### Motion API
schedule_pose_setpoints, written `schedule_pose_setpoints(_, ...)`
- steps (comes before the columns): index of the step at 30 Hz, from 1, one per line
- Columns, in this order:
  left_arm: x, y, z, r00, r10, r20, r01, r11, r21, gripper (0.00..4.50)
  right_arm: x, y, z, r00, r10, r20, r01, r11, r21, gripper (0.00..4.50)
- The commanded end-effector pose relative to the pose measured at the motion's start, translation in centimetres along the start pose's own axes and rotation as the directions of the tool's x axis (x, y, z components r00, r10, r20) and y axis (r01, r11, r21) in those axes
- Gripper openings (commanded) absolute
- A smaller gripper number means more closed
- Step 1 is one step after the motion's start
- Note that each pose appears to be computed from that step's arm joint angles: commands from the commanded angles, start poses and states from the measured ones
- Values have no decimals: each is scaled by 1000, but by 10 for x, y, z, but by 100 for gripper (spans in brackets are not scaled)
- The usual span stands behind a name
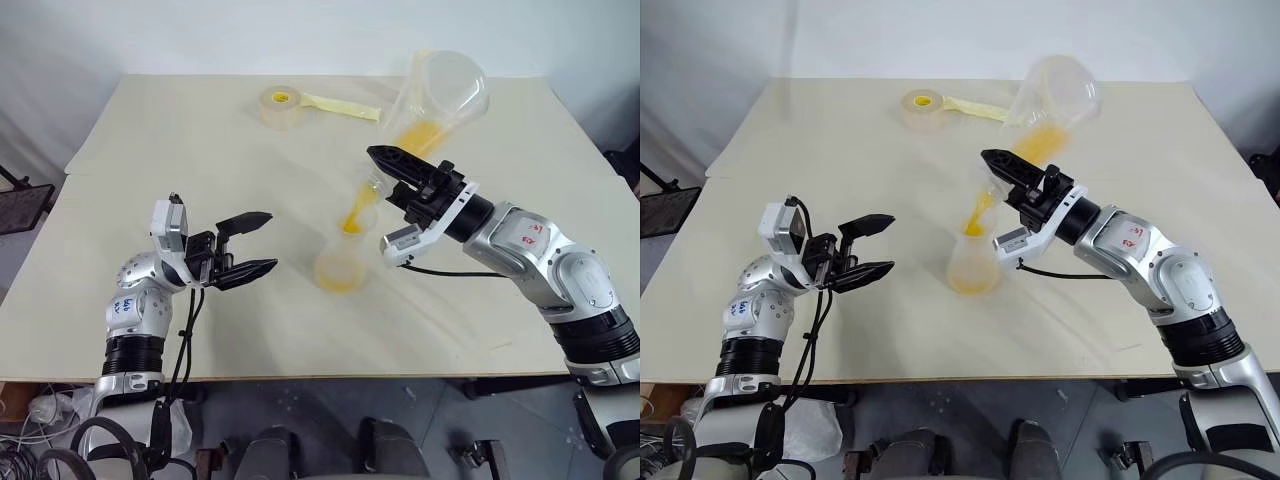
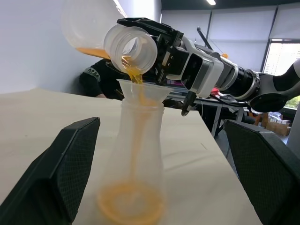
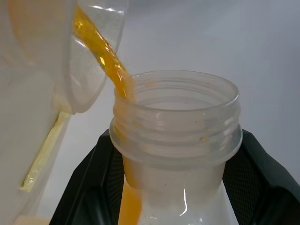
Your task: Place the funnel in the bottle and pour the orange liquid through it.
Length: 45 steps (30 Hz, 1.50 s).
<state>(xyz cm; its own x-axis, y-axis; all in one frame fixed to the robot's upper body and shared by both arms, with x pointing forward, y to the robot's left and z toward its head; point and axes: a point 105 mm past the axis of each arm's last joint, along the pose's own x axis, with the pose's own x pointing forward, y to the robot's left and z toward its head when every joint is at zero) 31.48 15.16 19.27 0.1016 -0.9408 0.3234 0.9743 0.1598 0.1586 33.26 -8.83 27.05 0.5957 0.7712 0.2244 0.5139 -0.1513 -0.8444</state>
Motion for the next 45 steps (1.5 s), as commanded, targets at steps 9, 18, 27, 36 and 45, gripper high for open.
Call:
schedule_pose_setpoints(9, 6, -1, 7, 999, -34, 16, 34, 999, 30, 450, 0, -18, -8, 998, -64, 12, 65, 994, -83, 243)
schedule_pose_setpoints(18, 8, 0, 7, 999, -39, 19, 38, 999, 29, 450, 0, -17, -7, 997, -70, 30, 73, 991, -108, 243)
schedule_pose_setpoints(27, 9, 1, 6, 999, -38, 21, 38, 999, 28, 450, 1, -18, -5, 995, -82, 59, 89, 988, -128, 243)
schedule_pose_setpoints(36, 10, 1, 6, 999, -33, 26, 32, 999, 31, 450, 1, -21, -4, 991, -112, 77, 123, 980, -158, 243)
schedule_pose_setpoints(45, 11, 2, 6, 999, -34, 26, 33, 999, 34, 450, 3, -21, -1, 989, -121, 88, 134, 979, -153, 243)
